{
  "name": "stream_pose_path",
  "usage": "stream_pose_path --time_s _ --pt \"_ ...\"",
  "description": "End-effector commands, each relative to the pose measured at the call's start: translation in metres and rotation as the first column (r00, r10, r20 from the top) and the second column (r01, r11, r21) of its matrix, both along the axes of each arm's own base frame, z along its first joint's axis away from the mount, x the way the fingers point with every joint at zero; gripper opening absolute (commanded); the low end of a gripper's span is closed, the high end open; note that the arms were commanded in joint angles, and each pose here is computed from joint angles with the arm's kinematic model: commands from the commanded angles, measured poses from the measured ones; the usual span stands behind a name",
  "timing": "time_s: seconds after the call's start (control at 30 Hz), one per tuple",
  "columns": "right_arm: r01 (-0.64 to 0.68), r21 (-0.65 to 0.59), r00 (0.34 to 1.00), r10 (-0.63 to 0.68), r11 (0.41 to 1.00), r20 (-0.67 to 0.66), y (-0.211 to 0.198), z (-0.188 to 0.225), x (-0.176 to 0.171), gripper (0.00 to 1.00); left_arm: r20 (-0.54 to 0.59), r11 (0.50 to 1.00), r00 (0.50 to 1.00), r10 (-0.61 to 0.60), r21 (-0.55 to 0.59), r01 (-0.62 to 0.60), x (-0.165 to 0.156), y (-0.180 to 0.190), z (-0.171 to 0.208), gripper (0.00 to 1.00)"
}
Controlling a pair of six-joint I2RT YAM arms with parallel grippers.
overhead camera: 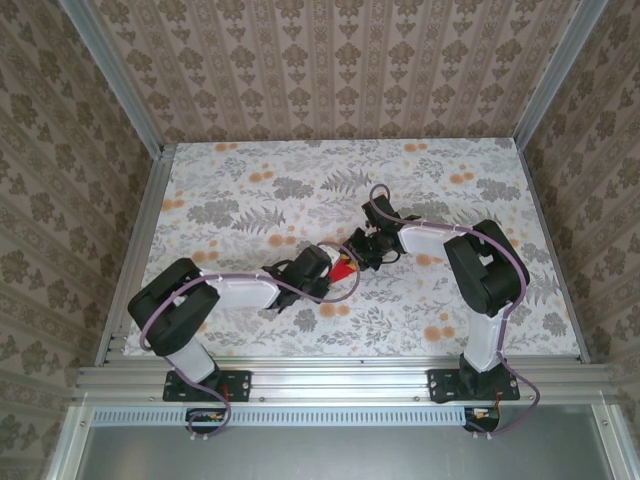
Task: Fold a paper plane with a square sheet of paper (pick it up from the middle)
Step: Fold the wing for the fifth time at the center of the table.
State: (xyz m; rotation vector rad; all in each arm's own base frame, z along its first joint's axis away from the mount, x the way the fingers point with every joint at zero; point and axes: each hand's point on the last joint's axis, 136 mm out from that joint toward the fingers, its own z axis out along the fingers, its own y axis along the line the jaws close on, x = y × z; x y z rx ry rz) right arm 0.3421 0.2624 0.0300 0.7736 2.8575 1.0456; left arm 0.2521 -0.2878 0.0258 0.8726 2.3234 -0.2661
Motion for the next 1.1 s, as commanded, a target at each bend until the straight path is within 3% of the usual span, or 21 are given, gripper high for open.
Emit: stream_pose_path --time_s 0.0,0.13,0.3,0.53,1.07 --pt "-0.005 0.014 0.999 0.005 1.0 0.037 0.003 0.016 0.005 0.29 -0.013 0.99 1.0 -0.011 -0.141 0.009 -0.002 -0.013 0.015 0.28" --pt "-0.006 0.019 0.999 0.005 1.0 0.037 0.004 0.015 0.005 0.28 -0.016 0.974 1.0 -0.01 -0.225 0.007 -0.002 -0.016 0.022 0.28" --pt "-0.004 0.021 1.0 0.004 1.0 0.026 0.003 0.011 0.004 0.26 -0.109 0.929 0.994 0.013 -0.367 -0.052 0.002 -0.01 0.024 0.3" --pt "-0.001 0.034 1.0 0.001 0.999 0.009 0.004 0.005 0.003 0.25 -0.215 0.896 0.977 -0.011 -0.435 -0.085 -0.001 -0.006 0.017 0.38" --pt "0.005 0.034 1.0 -0.005 0.999 -0.002 0.002 0.003 0.002 0.24 -0.279 0.908 0.96 -0.018 -0.407 -0.102 -0.007 0.003 -0.001 0.26"
